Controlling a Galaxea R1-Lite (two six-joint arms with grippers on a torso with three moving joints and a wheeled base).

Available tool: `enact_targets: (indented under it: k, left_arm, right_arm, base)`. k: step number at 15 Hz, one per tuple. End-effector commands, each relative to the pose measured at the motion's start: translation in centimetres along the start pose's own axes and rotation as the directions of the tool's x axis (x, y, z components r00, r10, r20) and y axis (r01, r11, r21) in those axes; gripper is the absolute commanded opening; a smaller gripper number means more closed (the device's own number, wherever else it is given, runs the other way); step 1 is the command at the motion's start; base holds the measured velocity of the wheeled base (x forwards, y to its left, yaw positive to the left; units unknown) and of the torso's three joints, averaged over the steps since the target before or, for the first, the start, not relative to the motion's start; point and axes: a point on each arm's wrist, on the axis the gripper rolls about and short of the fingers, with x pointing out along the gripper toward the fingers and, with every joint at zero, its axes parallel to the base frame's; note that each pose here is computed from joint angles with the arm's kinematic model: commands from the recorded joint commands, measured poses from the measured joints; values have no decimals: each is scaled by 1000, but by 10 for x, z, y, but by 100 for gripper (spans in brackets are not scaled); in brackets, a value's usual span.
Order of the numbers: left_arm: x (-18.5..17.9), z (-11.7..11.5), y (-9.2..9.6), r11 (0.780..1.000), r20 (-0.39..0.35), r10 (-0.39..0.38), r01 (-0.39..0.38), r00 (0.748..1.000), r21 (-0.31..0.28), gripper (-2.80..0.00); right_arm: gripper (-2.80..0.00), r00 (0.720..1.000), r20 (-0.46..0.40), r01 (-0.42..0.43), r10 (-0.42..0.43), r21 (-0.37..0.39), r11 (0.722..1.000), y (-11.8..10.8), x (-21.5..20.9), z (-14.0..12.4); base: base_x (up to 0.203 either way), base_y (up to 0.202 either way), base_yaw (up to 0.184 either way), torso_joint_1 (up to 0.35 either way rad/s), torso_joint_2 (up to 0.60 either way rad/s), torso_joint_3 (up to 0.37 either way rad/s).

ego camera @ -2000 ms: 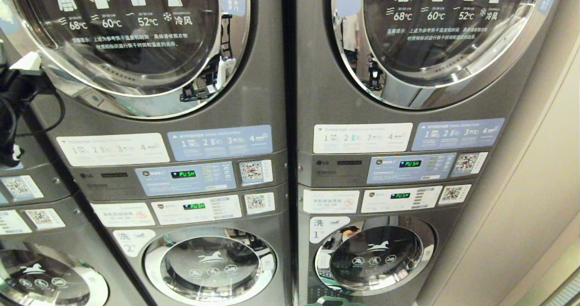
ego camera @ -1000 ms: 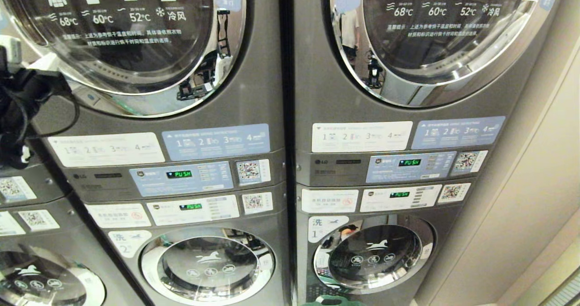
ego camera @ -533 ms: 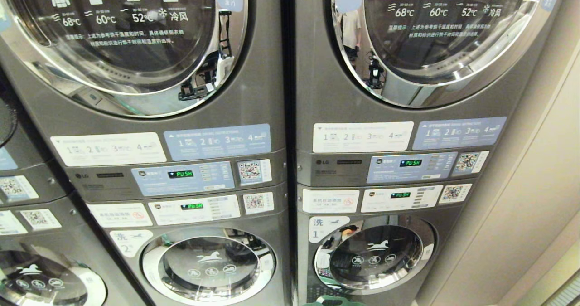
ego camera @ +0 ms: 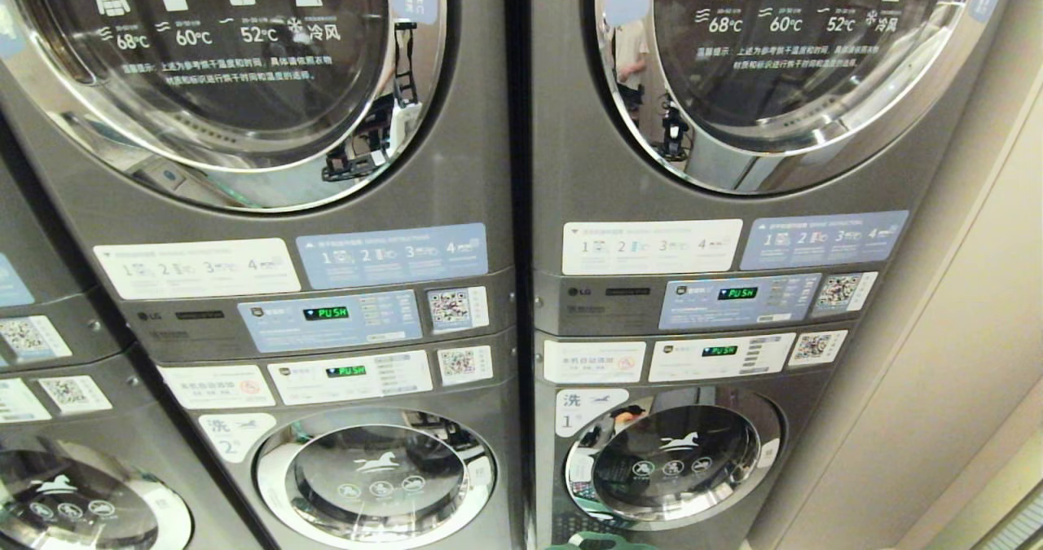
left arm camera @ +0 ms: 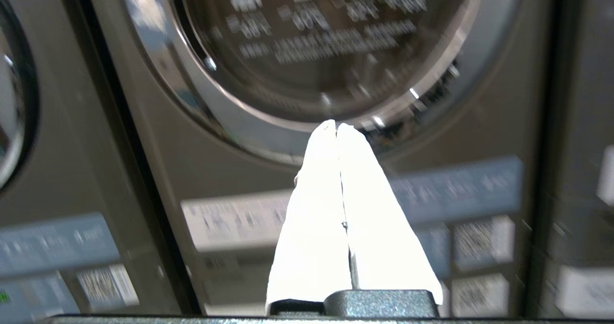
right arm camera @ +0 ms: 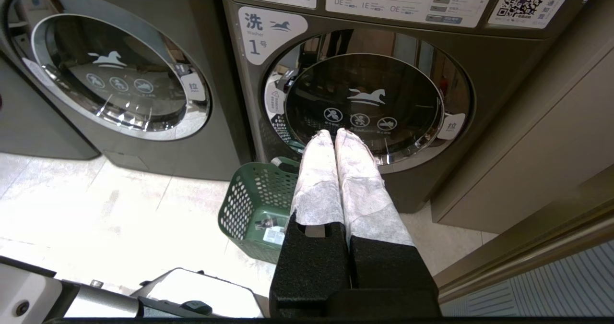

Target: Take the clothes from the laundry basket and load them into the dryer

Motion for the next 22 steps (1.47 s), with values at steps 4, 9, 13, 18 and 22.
enact_targets:
  k: [4, 9, 13, 18, 22]
  left_arm:
    - [-83, -16, -31, 999, -42, -31, 30, 999, -22, -280]
    - [-124, -69, -40, 996, -213, 34, -51, 976, -74, -280]
    - [-159, -114, -49, 997, -235, -55, 41, 971, -63, -280]
    - [-167, -131, -56, 987, -313, -154, 134, 937, -86, -280]
    - [-168, -132, -55, 982, -350, -135, 76, 927, -175, -280]
  right_arm:
    - [-280, 1000, -1, -1, 1, 0, 1000, 0, 0, 0]
    - [-280, 1000, -2, -1, 1, -2, 1000, 0, 0, 0]
    - [-280, 1000, -1, -2, 2, -3, 1000, 0, 0, 0]
    - [-280, 1000, -1, -1, 1, -2, 1000, 0, 0, 0]
    - [-280, 1000, -1, -1, 1, -2, 1000, 0, 0, 0]
  base:
    - [0, 0, 0, 0, 0, 0]
    - [0, 0, 0, 0, 0, 0]
    - [0, 0, 0, 0, 0, 0]
    - [0, 0, 0, 0, 0, 0]
    - [0, 0, 0, 0, 0, 0]
